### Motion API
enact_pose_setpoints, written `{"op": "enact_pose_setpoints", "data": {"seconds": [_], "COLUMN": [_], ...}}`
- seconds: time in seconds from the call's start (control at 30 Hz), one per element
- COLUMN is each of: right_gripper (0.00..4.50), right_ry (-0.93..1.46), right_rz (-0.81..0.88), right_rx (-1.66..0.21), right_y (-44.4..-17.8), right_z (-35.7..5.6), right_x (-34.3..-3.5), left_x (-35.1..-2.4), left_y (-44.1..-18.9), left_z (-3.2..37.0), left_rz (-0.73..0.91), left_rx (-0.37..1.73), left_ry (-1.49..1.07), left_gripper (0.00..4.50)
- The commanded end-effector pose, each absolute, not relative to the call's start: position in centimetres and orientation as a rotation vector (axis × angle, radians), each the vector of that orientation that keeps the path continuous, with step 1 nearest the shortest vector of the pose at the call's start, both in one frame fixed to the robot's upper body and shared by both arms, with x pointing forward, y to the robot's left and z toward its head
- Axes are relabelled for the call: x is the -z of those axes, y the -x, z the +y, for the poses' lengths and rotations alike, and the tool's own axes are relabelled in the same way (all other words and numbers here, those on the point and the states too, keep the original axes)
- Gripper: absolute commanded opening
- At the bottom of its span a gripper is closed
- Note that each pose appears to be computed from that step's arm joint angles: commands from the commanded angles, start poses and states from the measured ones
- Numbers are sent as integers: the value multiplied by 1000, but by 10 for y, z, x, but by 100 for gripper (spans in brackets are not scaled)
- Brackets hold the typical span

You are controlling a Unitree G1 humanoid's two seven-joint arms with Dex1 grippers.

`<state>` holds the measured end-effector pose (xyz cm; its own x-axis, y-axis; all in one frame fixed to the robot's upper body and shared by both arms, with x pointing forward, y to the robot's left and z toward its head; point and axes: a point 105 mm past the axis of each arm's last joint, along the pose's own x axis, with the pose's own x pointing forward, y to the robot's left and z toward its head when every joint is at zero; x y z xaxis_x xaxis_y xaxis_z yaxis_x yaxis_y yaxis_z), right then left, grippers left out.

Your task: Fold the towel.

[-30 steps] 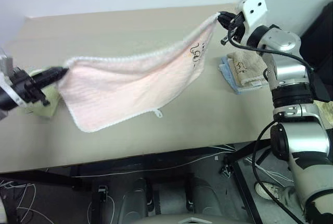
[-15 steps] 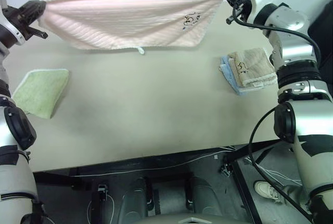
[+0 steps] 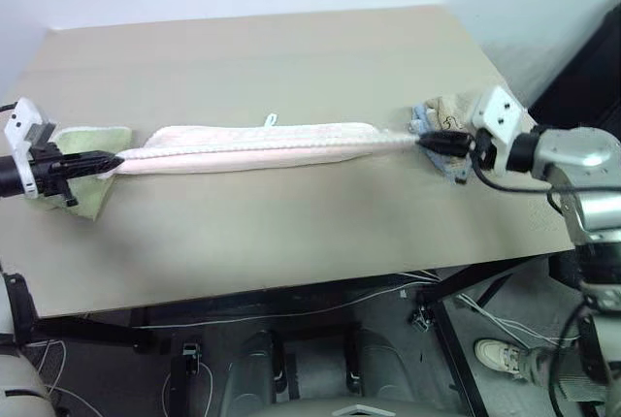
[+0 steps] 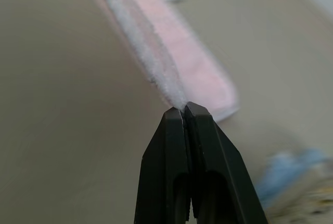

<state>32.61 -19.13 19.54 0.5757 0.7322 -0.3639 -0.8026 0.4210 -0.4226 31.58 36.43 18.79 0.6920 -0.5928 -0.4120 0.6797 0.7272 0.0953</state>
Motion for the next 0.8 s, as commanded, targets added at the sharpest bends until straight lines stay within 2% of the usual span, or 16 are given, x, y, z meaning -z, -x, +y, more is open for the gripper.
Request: {"op": "enact_pose_setpoints", "data": {"seconds": [0.03, 0.13, 0.23, 0.37, 0.5, 0.67, 0.8], "right_gripper": [0, 0, 0, 0, 0, 0, 89], "right_ry": [623, 618, 609, 612, 601, 477, 486], "right_rz": [153, 222, 301, 368, 335, 250, 218], "right_rx": [-904, -956, -1005, -1039, -1028, -1117, -1204], "right_y": [-312, -289, -267, -250, -257, -266, -265], "right_z": [-212, -217, -225, -233, -227, -189, -164], "right_x": [-211, -201, -194, -189, -190, -199, -190], "left_x": [-198, -194, -174, -160, -149, -143, -144], "left_y": [-298, -283, -262, -238, -225, -229, -234], "left_z": [380, 384, 387, 378, 361, 349, 346], "left_rz": [395, 434, 511, 559, 560, 551, 549], "left_rx": [684, 691, 703, 738, 758, 752, 749], "left_ry": [-280, -231, -185, -130, -97, -92, -110], "left_gripper": [2, 2, 2, 2, 2, 2, 0]}}
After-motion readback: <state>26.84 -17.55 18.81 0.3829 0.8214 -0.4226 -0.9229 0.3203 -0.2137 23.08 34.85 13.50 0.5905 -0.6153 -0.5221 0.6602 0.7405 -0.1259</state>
